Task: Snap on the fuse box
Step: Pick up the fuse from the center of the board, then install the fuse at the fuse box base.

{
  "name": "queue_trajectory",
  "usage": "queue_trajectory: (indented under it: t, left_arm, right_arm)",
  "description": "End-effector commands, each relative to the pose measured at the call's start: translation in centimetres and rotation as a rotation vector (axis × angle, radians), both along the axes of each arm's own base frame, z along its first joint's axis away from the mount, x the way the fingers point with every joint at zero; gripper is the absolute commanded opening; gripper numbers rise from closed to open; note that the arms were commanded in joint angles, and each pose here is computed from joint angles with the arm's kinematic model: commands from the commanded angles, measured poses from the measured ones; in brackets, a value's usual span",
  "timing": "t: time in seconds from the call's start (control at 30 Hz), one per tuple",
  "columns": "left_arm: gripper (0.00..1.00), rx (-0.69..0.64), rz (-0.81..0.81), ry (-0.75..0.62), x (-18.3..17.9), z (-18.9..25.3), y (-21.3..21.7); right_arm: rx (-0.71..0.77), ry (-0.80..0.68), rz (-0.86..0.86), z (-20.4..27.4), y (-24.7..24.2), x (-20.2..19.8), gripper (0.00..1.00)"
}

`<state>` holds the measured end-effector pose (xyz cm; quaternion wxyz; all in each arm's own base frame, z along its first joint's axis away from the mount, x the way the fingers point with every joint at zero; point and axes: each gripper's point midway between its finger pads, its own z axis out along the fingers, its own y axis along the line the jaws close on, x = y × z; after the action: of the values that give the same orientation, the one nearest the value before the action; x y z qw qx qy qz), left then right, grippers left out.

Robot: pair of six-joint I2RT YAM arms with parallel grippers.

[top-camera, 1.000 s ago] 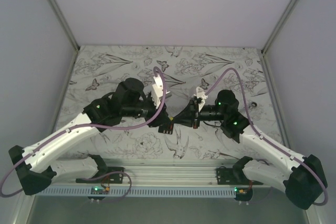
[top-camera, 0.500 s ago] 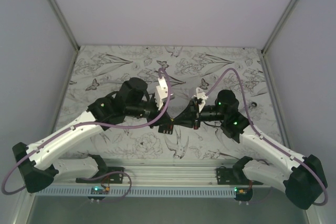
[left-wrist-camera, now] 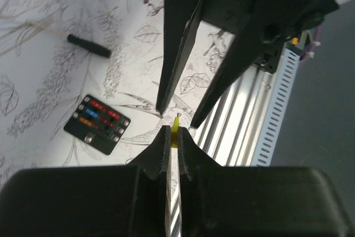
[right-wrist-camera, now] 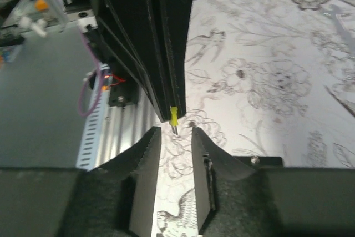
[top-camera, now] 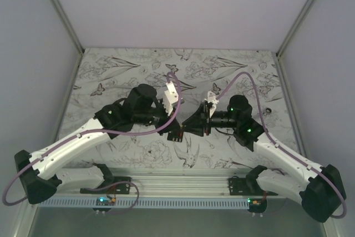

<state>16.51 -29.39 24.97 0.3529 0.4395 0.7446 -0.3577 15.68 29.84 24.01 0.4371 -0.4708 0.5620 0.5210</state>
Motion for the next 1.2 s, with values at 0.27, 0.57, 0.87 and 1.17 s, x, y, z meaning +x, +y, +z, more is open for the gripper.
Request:
queue_trajectory:
  t: [0.27, 0.57, 0.87, 1.17]
  left_arm:
    - [0.0, 0.211, 0.563, 0.167, 4.3, -5.5, 4.9]
    - [0.0, 0.374, 0.729, 0.325, 4.5, -10.7, 5.3]
    - [0.0, 0.507, 0.783, 0.362, 5.6, -13.9, 4.2]
    - [0.0, 0.585, 0.802, 0.407, 6.2, -16.6, 2.9]
  right_arm:
    - [-0.188, 0.08, -0.639, -3.8, -5.2, 8.6, 0.5]
    - [-0.212, 0.096, -1.139, -7.0, -13.1, 11.7, 0.74]
    - [-0.189, 0.1, -1.36, -7.6, -17.2, 11.9, 0.94]
    - [-0.194, 0.1, -1.391, -7.8, -17.7, 12.0, 0.99]
